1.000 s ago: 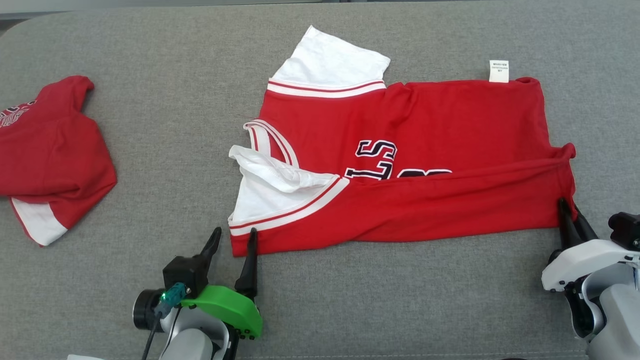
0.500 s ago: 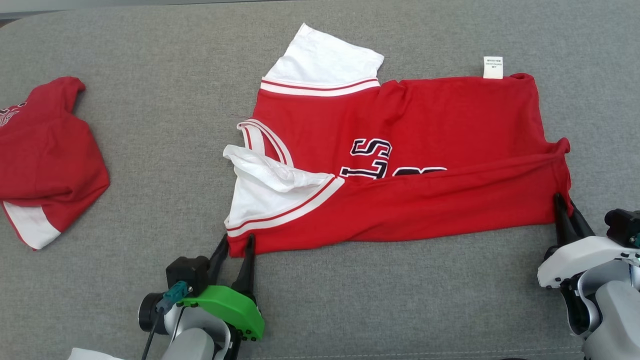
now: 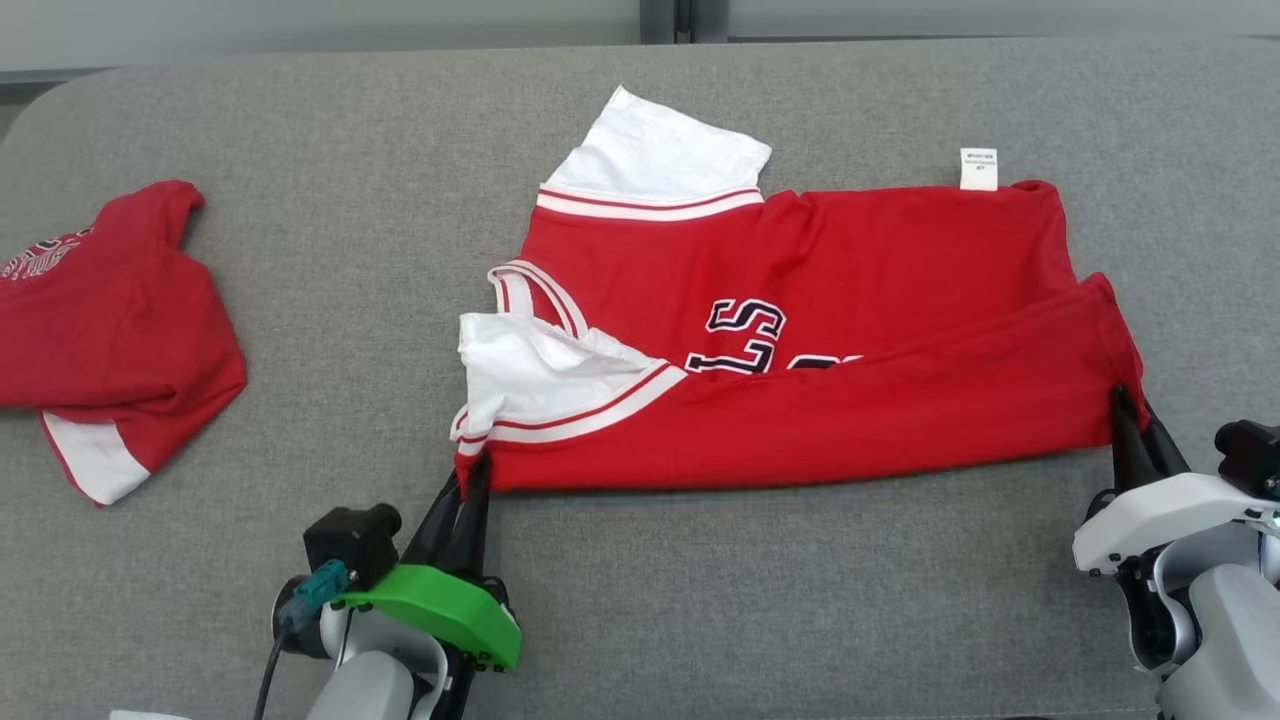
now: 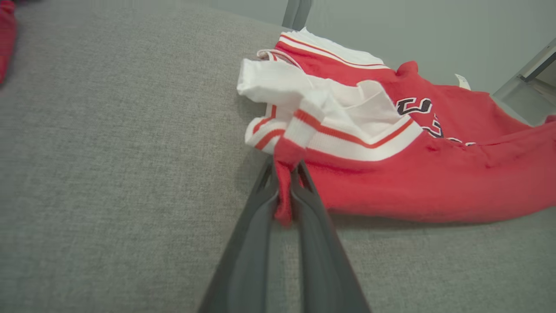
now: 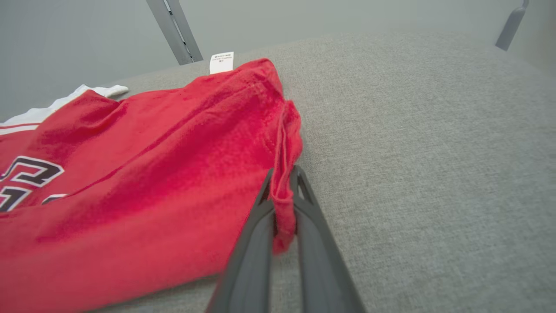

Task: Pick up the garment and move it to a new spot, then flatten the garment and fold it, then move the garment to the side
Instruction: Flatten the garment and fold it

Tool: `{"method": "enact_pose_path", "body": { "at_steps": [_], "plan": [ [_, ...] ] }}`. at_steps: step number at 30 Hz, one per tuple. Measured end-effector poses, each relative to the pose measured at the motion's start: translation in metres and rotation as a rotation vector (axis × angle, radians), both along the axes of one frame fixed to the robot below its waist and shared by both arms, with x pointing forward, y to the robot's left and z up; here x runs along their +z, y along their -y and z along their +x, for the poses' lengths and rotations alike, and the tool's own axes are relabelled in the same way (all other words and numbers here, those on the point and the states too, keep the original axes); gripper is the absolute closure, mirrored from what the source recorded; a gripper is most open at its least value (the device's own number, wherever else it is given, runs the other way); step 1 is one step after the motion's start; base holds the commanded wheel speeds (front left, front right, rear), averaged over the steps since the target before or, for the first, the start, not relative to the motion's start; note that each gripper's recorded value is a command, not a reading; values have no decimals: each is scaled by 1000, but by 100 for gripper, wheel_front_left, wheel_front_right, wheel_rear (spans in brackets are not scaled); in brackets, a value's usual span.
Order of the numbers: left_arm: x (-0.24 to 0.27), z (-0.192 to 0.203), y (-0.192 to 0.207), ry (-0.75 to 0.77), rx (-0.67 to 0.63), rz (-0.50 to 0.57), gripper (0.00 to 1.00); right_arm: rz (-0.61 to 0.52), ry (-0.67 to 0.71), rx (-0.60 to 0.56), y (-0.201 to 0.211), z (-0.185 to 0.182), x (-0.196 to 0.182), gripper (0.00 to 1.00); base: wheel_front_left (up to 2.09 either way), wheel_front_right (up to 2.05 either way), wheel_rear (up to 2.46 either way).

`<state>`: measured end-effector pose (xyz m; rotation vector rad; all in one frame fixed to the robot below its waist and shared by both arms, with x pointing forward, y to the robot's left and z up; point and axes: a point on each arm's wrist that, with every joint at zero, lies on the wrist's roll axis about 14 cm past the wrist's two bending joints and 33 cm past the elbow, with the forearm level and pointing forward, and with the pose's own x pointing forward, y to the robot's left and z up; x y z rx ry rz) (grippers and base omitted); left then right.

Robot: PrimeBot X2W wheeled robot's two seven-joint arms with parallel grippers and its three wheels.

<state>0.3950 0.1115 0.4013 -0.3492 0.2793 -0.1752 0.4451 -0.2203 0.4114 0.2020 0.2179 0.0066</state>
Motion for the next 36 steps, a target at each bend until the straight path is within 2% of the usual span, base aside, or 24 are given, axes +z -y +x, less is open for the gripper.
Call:
{"method": "enact_pose_path", "body": {
  "at_steps": [7,17,23,28,36],
  "plan": [
    [23,-7,-13,66,37,-2,100,17,52,-14,-1,-8,22,100,0,0,0],
    [18,-44,-25,45,62,33,100,48,74,-21,-8,-43,35,100,0,0,0],
    [2,-62,-29,-1,69,51,100,55,43,-29,-7,-68,24,100,0,0,0],
    [-10,-72,-36,-44,89,57,100,64,-27,-26,-12,-95,-2,100,0,0,0],
    [-33,-86,-39,-121,90,72,100,77,-54,-40,-10,-113,-12,100,0,0,0]
  ]
}}
